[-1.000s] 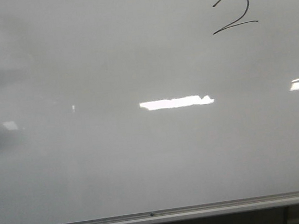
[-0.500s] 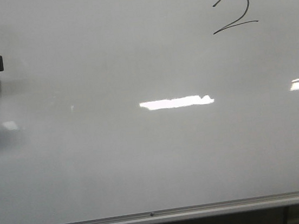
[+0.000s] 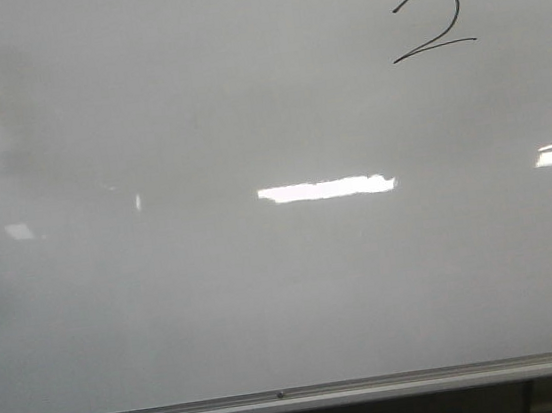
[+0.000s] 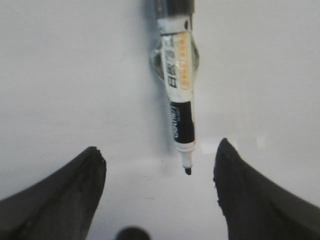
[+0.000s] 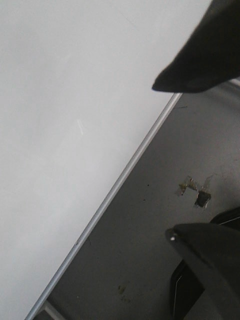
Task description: Write number 2 on whiteboard
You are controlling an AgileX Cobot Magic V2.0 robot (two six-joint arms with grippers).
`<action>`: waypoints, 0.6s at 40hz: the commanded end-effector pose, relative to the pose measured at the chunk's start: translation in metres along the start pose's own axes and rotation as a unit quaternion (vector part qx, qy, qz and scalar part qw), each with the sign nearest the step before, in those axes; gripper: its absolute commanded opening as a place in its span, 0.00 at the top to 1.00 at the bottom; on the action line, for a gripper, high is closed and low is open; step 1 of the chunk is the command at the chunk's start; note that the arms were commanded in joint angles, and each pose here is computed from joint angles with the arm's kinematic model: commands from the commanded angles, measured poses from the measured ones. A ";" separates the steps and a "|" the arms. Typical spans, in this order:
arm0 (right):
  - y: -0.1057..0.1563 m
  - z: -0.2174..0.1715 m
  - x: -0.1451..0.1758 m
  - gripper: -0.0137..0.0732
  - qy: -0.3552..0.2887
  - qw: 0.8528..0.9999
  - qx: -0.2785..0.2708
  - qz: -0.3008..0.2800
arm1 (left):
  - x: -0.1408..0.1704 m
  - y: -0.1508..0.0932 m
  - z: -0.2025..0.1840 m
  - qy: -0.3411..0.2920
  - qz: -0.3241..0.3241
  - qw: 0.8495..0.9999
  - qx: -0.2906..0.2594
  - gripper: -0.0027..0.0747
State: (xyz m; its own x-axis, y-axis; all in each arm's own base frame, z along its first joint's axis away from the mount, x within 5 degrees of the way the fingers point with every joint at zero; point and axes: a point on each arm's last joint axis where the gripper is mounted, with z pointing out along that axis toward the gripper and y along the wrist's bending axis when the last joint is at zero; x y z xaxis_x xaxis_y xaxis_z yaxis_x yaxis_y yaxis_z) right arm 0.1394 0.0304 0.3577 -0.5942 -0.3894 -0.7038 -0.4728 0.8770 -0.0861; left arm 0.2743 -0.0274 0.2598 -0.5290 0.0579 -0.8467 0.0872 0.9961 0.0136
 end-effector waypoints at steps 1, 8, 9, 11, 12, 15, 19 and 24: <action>-0.003 -0.019 -0.015 0.20 -0.046 0.997 0.021 0.051 | -0.031 0.005 -0.038 -0.041 0.007 0.999 -0.021 0.37; -0.007 -0.029 -0.015 0.20 -0.022 0.992 0.049 0.117 | -0.046 0.010 -0.095 -0.015 0.010 0.998 -0.059 0.37; -0.008 -0.029 -0.014 0.20 -0.016 0.990 0.056 0.126 | -0.048 0.009 -0.104 -0.010 0.018 0.998 -0.059 0.37; -0.009 -0.029 -0.011 0.20 -0.001 0.988 0.064 0.140 | -0.049 0.005 -0.119 -0.001 0.035 0.998 -0.054 0.37; -0.009 -0.029 -0.009 0.20 0.008 0.987 0.066 0.145 | -0.050 0.004 -0.126 0.002 0.041 0.998 -0.050 0.37; -0.010 -0.031 -0.005 0.20 0.022 0.984 0.076 0.161 | -0.047 -0.001 -0.148 0.021 0.032 0.999 -0.033 0.37; -0.007 -0.042 0.000 0.20 0.004 0.981 0.090 0.172 | -0.039 -0.006 -0.173 0.036 0.018 0.999 -0.007 0.37; 0.001 -0.062 0.009 0.20 -0.033 0.980 0.101 0.170 | -0.033 -0.007 -0.198 0.015 0.004 1.000 0.017 0.37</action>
State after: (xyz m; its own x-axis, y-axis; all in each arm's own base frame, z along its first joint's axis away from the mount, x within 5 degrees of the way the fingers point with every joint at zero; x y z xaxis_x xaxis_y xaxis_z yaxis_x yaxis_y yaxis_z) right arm 0.1050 0.0132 0.3809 -0.7276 -0.0699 -0.6824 -0.1307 0.9907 0.0378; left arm 0.1361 -0.0224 0.3743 -0.6355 0.0885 -0.7670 0.0963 0.9947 0.0349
